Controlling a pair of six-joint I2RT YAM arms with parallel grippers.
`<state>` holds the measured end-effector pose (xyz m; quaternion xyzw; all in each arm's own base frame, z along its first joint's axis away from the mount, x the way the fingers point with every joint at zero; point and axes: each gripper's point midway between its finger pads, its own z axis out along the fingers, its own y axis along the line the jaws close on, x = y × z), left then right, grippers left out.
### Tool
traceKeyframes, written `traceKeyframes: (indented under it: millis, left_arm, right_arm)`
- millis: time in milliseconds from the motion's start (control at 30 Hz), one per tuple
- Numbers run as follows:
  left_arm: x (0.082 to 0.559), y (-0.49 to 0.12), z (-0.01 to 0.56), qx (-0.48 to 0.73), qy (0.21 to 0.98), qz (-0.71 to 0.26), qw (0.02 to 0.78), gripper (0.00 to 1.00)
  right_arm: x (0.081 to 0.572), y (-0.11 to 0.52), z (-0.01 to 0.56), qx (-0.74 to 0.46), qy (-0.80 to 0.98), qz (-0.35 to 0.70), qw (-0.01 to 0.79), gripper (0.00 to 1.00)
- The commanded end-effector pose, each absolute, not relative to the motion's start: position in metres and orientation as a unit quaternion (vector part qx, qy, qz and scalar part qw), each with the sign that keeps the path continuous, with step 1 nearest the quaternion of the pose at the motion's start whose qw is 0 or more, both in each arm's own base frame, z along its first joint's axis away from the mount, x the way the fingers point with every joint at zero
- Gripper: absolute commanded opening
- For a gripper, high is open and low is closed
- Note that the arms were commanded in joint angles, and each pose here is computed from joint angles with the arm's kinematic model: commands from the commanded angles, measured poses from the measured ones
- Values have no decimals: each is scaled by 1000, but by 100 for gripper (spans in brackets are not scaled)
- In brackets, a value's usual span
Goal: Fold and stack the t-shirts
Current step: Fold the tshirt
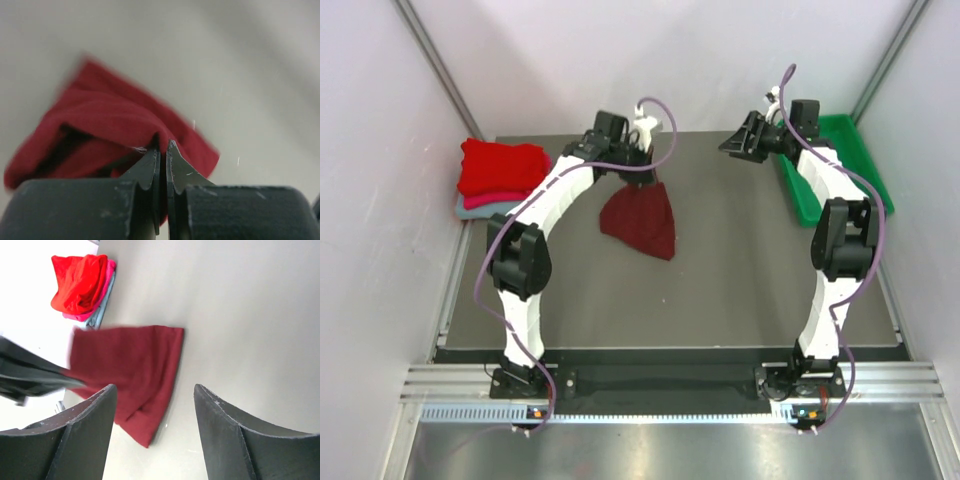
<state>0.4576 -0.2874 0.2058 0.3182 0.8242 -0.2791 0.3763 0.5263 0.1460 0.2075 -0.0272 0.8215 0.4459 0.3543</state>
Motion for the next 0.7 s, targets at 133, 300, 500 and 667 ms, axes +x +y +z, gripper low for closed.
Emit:
traceKeyframes:
  millis: [133,300,500,667]
  left_arm:
    - [456,-280,165,317,853,-263,322,0]
    - [511,-286,155,304,850,-251,350,0]
    - [592,-283,225,318,767,-222,511,0]
    - [593,-294,338,334,660,-241,628,0]
  right_arm:
    - [525,148,238,-46,804,450,385,64]
    - [528,148,237,-47,805,448,387,64]
    - [529,131,245,-40,803,439,401,64]
    - [526,126,248,-43,805,430,407,64]
